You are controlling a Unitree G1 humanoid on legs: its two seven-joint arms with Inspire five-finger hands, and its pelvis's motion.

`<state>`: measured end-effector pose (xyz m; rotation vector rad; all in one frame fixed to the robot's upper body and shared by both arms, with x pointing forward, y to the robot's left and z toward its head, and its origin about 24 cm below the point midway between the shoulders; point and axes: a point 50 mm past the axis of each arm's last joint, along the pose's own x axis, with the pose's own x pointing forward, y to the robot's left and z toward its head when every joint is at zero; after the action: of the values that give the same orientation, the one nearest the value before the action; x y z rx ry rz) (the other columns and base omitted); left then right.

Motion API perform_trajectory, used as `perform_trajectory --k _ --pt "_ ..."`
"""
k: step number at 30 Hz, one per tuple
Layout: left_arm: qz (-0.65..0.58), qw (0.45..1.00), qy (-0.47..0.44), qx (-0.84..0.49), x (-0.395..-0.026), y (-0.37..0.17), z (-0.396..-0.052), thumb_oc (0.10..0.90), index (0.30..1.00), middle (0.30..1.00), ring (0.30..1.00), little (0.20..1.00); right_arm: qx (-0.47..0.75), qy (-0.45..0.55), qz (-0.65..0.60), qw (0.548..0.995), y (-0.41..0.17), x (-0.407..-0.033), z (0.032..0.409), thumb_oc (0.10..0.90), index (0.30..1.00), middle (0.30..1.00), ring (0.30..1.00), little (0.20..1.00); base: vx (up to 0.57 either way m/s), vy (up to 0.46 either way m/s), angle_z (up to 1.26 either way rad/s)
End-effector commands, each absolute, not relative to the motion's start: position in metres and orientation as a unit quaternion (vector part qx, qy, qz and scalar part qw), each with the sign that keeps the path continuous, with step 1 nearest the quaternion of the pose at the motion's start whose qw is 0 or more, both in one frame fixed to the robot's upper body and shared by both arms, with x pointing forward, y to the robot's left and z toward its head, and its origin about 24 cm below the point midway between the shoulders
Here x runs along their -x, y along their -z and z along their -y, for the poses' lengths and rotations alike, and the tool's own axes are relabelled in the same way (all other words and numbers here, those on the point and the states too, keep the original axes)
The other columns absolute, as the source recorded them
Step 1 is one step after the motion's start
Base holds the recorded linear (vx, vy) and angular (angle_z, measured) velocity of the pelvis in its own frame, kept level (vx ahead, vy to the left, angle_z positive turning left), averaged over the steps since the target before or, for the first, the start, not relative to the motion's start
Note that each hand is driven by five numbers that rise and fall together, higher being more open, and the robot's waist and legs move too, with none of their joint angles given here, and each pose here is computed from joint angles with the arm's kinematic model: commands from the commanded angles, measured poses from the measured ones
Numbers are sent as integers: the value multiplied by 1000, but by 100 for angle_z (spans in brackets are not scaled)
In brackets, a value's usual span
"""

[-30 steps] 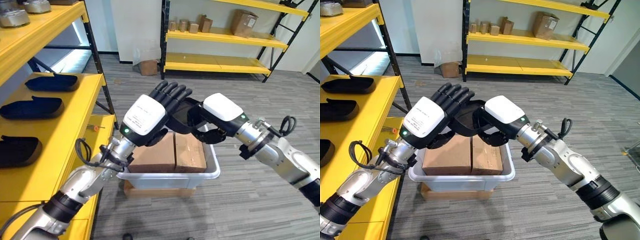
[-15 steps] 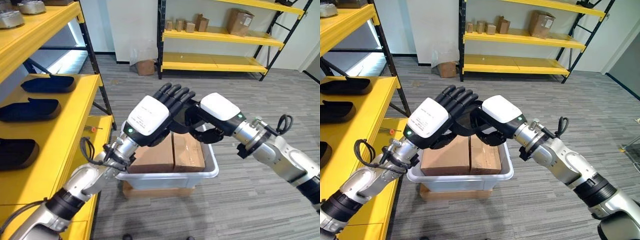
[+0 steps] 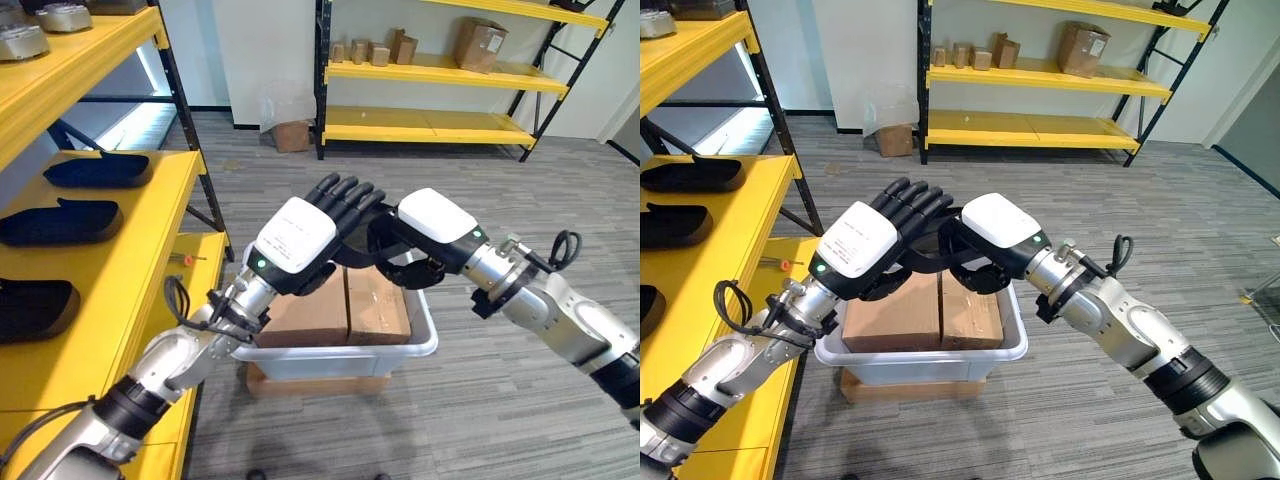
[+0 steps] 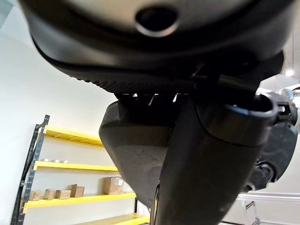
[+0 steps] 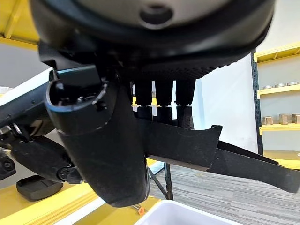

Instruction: Move parts from the plastic box to the shelf.

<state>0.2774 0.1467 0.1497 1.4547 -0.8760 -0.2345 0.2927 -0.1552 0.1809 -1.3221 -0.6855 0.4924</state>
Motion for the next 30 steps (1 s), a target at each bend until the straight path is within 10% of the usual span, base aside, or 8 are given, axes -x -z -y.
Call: perform_trajectory --k 1,26,27,30 --pt "440 637 71 -629 -290 -178 -133 400 300 300 300 300 546 -148 445 694 -257 -299 132 400 300 300 300 300 0 0 0" --pt "426 650 59 -626 -294 -173 -134 400 300 300 300 300 506 -124 452 724 -259 -300 132 412 316 316 316 316 0 0 0" --pt "423 654 56 -625 -294 -173 -136 400 300 300 300 300 489 -120 445 741 -255 -300 135 900 1000 1000 1000 1000 0 0 0" --pt "419 656 49 -626 -294 -173 -139 400 300 300 300 300 469 -101 442 758 -252 -299 141 900 1000 1000 1000 1000 0 0 0"
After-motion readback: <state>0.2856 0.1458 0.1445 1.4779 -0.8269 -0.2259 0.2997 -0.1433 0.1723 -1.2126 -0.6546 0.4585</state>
